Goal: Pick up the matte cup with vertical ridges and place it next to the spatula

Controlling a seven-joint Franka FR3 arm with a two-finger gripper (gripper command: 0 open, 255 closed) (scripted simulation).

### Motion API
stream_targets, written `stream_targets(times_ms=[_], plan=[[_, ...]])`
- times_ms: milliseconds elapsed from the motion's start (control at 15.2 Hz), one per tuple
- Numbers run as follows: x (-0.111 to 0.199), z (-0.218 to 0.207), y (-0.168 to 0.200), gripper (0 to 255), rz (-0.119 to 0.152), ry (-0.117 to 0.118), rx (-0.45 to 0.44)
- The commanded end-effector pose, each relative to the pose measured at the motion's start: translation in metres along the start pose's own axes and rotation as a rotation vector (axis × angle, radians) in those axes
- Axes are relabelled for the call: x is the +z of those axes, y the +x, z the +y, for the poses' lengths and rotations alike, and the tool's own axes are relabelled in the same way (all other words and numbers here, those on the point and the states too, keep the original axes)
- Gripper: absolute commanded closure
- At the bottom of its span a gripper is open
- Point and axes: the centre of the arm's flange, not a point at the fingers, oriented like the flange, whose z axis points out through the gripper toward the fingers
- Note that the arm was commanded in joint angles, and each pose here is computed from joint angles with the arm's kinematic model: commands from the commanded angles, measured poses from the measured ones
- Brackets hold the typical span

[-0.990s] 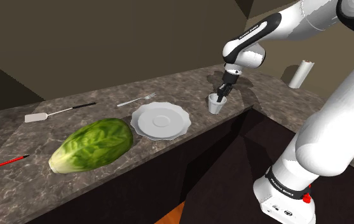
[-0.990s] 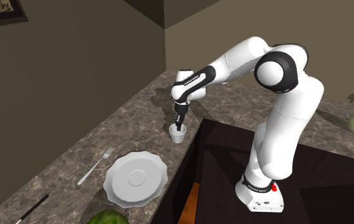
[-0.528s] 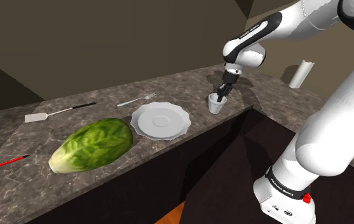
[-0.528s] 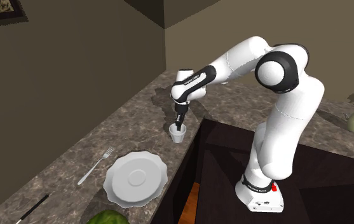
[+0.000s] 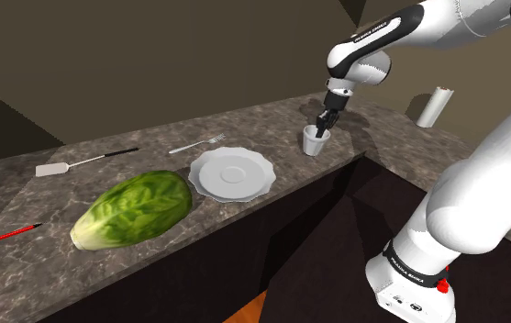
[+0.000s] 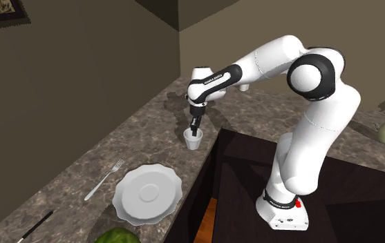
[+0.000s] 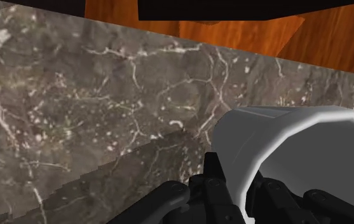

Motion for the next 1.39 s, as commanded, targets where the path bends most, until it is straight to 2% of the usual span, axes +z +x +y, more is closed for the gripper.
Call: stream_targets(times_ms=[0,1320], plan=[[-0.010,-0.003,-0.001,255,0.000,0.000,0.000],[-0.114,-0.024,0.002,255,0.000,0.000,0.000]])
